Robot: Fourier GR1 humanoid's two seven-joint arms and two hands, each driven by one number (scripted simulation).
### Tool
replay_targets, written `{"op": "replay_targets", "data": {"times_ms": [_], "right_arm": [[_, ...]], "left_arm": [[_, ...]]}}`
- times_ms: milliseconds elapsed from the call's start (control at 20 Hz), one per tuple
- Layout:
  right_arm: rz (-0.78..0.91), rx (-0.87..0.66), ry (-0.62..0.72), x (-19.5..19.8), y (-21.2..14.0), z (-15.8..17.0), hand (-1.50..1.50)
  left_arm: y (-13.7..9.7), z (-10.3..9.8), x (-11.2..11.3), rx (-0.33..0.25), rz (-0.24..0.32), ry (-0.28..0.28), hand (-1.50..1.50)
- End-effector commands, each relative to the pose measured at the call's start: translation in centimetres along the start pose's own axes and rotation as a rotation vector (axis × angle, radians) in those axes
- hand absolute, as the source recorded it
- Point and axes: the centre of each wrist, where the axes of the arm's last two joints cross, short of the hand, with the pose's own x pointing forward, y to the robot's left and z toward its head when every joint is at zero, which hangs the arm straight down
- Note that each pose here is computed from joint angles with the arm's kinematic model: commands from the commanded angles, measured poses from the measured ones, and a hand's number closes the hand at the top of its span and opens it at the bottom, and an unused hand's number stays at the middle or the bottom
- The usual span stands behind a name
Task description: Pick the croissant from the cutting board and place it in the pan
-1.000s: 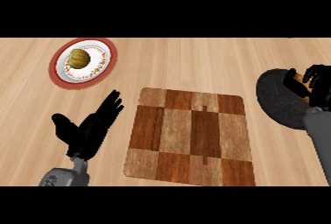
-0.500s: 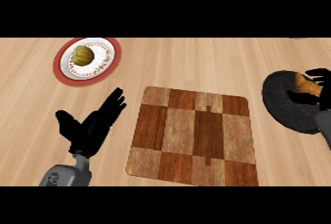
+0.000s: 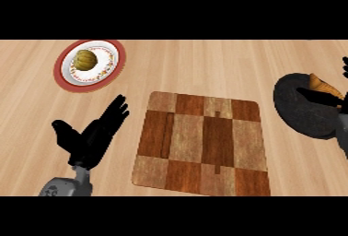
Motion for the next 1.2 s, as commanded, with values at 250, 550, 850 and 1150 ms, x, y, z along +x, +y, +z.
{"op": "replay_targets", "data": {"times_ms": [250,550,850,1150], "right_arm": [[-0.3,0.111,0.075,-4.7,-5.6,0.3,-1.5],[-0.341,0.242,0.013,-8.8,-10.3,2.3,-1.5],[-0.403,0.294,0.012,-11.5,-13.9,4.2,-1.5],[-0.394,0.335,-0.023,-11.5,-17.3,3.7,-1.5]], "left_arm": [[0.4,0.0,0.4,0.022,-0.018,0.002,0.0],[1.1,-0.3,0.3,0.034,-0.007,-0.004,0.0],[-0.2,0.7,0.2,0.032,-0.016,0.02,0.0],[1.4,-0.4,0.5,0.041,-0.004,0.015,0.0]]}}
